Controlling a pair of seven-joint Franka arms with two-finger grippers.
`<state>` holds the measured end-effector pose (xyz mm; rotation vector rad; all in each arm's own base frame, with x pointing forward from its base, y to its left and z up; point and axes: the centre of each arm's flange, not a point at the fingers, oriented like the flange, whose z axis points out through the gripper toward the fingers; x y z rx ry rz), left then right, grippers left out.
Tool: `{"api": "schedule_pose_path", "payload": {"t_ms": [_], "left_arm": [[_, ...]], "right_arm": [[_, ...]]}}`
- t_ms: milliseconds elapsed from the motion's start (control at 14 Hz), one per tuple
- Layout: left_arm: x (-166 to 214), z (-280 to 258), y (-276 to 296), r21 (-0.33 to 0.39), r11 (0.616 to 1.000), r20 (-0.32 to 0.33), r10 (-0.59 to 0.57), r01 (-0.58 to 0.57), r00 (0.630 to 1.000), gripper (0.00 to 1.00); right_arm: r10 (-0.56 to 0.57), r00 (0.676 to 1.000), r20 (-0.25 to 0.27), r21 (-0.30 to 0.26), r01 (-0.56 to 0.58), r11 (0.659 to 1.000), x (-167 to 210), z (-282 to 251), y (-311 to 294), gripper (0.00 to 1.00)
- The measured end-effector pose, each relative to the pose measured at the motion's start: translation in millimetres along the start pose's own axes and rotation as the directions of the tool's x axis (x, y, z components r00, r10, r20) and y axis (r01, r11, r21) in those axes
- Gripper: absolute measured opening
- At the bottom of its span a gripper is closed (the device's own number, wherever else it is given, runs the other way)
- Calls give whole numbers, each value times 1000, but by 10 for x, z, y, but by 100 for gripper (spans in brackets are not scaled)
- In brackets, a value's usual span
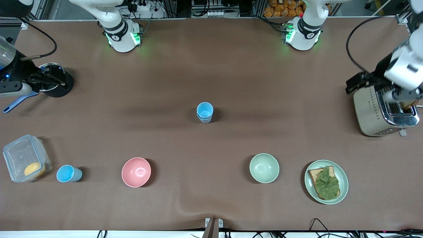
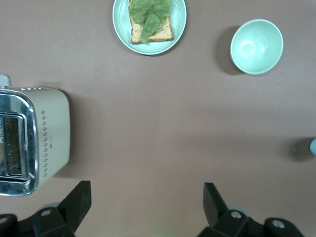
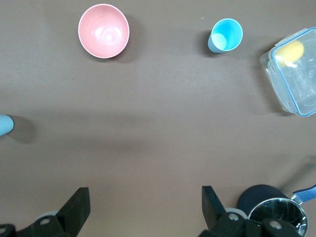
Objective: Stack blue cups with both arms
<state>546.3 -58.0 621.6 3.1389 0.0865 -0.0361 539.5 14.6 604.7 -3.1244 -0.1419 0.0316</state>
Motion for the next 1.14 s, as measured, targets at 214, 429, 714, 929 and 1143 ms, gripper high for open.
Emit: {"api": "schedule_pose_path", "payload": {"t_ms": [214, 429, 714, 929, 1143], "left_arm": [[-71, -125, -24, 0, 999, -10, 48, -48, 999, 100], [-70, -206, -70, -1, 999, -5, 42, -42, 999, 100], [68, -108, -167, 0, 1000, 11, 23, -23, 1000, 100], [81, -141, -152, 20, 1000, 4, 22, -22, 1000, 100], [72, -201, -167, 19, 1000, -2, 17, -17, 1000, 100]], "right_arm": [[-1, 1000, 0, 0, 1, 1000, 1, -20, -7, 100], [-2, 1000, 1, 0, 2, 1000, 2, -25, -13, 100], [-3, 1000, 3, 0, 3, 1000, 1, -22, -14, 100], [-3, 1000, 4, 0, 3, 1000, 1, -21, -14, 100], [-3, 1000, 8, 1, 3, 1000, -3, -16, -15, 100]]}}
